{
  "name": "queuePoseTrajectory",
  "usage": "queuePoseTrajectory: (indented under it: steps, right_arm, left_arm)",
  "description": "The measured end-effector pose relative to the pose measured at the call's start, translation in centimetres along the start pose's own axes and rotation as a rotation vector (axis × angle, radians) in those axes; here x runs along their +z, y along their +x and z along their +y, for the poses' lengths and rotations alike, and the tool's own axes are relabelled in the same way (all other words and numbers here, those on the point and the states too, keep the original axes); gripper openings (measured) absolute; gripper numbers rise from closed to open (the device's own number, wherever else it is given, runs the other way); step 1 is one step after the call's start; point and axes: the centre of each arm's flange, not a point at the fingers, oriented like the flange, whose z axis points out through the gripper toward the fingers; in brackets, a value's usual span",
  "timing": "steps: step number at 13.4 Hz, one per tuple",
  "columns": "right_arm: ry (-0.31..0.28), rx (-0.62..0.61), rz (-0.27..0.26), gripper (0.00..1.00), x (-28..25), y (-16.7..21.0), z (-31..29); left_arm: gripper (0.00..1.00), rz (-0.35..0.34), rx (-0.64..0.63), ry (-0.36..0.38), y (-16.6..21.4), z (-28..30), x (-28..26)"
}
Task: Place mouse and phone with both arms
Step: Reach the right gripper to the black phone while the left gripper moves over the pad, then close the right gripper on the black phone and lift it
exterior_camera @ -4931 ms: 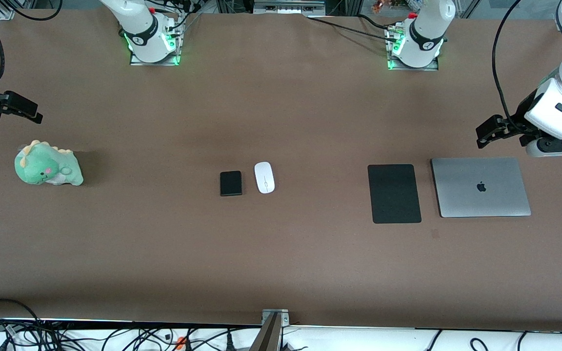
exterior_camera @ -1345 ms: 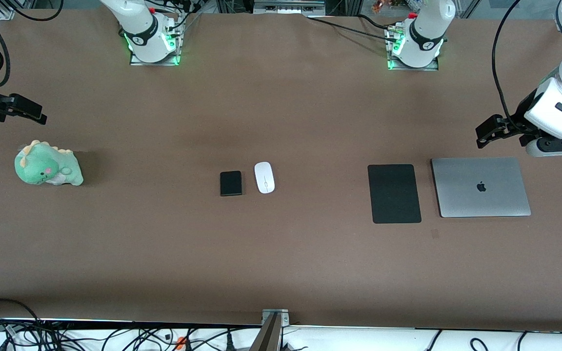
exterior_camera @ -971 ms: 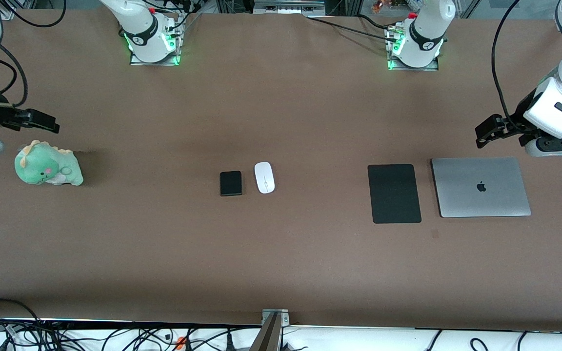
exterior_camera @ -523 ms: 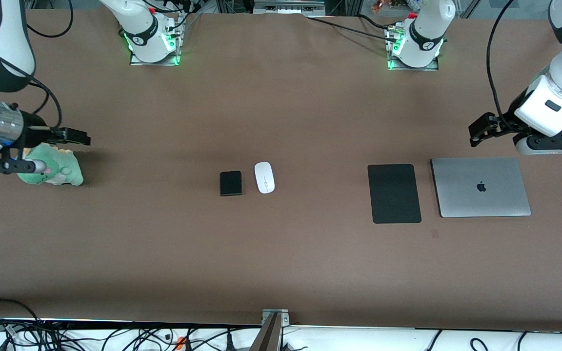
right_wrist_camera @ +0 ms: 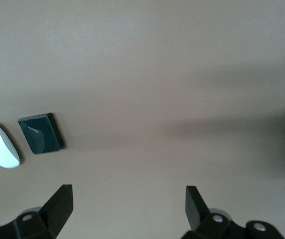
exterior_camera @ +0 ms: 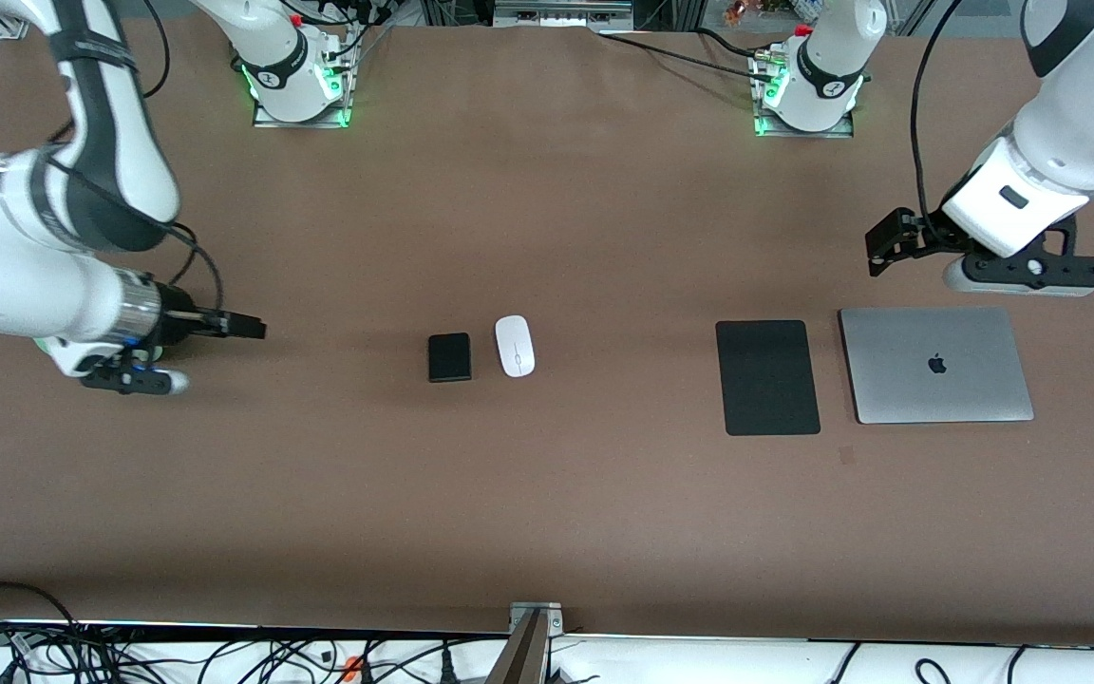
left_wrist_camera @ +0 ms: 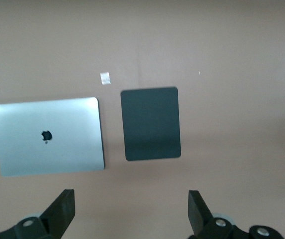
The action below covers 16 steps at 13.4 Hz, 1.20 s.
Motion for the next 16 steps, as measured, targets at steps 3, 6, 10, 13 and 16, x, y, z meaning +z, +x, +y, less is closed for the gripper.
queuePoseTrajectory:
  steps: [3,6,10,13,16]
  right_arm:
    - [-0.013,0.047,0.032,1.00,4.0,-0.1,-6.1]
    - [-0.026,0.004,0.068,1.00,8.3,-0.5,-11.2]
    - [-0.032,-0.081,0.138,1.00,14.3,-1.8,-17.5]
    - [-0.086,-0.131,0.197,1.00,18.7,-3.2,-21.0]
    - [-0.132,-0.158,0.229,1.00,22.1,-4.0,-22.5]
  left_arm:
    - [1.00,-0.109,0.030,0.000,1.2,1.5,4.7]
    - [1.00,-0.161,0.031,-0.040,1.7,3.6,7.2]
    - [1.00,-0.166,-0.020,-0.075,2.5,6.2,9.4]
    - [1.00,-0.164,-0.068,-0.085,3.2,8.7,12.0]
    - [1.00,-0.163,-0.097,-0.088,3.6,9.9,13.4]
